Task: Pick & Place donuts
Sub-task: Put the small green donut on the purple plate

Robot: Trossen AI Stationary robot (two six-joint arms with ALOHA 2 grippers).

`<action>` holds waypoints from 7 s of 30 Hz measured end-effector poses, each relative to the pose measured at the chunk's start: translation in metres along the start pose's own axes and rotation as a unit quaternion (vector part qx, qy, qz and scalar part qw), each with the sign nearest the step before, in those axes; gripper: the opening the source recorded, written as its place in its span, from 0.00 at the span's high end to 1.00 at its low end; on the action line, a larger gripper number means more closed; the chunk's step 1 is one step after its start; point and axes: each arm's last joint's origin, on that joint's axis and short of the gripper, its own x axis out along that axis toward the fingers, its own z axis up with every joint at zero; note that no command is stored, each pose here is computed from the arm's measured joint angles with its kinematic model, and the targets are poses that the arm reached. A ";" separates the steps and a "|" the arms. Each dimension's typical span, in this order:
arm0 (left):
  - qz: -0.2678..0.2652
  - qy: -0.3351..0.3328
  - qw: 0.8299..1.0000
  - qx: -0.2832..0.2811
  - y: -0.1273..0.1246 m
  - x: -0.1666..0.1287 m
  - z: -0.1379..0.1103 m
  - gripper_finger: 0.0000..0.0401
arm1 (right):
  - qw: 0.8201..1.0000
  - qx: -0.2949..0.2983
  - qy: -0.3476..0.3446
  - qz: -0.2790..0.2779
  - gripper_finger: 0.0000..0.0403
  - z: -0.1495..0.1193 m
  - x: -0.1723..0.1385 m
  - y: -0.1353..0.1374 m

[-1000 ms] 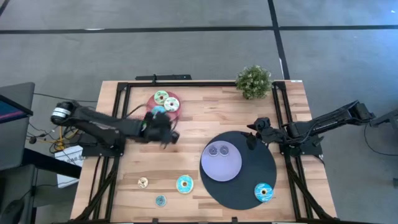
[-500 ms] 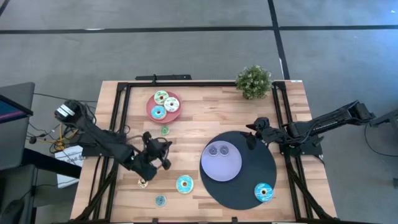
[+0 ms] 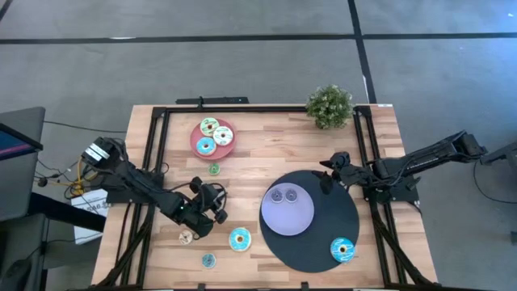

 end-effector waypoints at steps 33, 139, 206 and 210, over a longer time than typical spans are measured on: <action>0.094 0.001 0.986 -0.135 0.045 0.025 -0.061 0.21 | 1.000 -0.023 -0.011 -0.013 0.39 0.001 0.000 -0.001; 0.147 -0.013 0.985 -0.088 0.042 0.059 -0.057 0.59 | 1.000 -0.018 -0.010 -0.009 0.39 0.001 0.000 0.000; -0.311 0.029 0.919 0.241 -0.093 0.093 0.069 0.59 | 1.000 0.007 -0.009 -0.008 0.39 0.001 0.000 0.000; -0.315 -0.022 0.917 0.242 -0.095 0.105 0.074 0.59 | 1.000 0.009 -0.001 0.003 0.39 0.000 0.000 0.000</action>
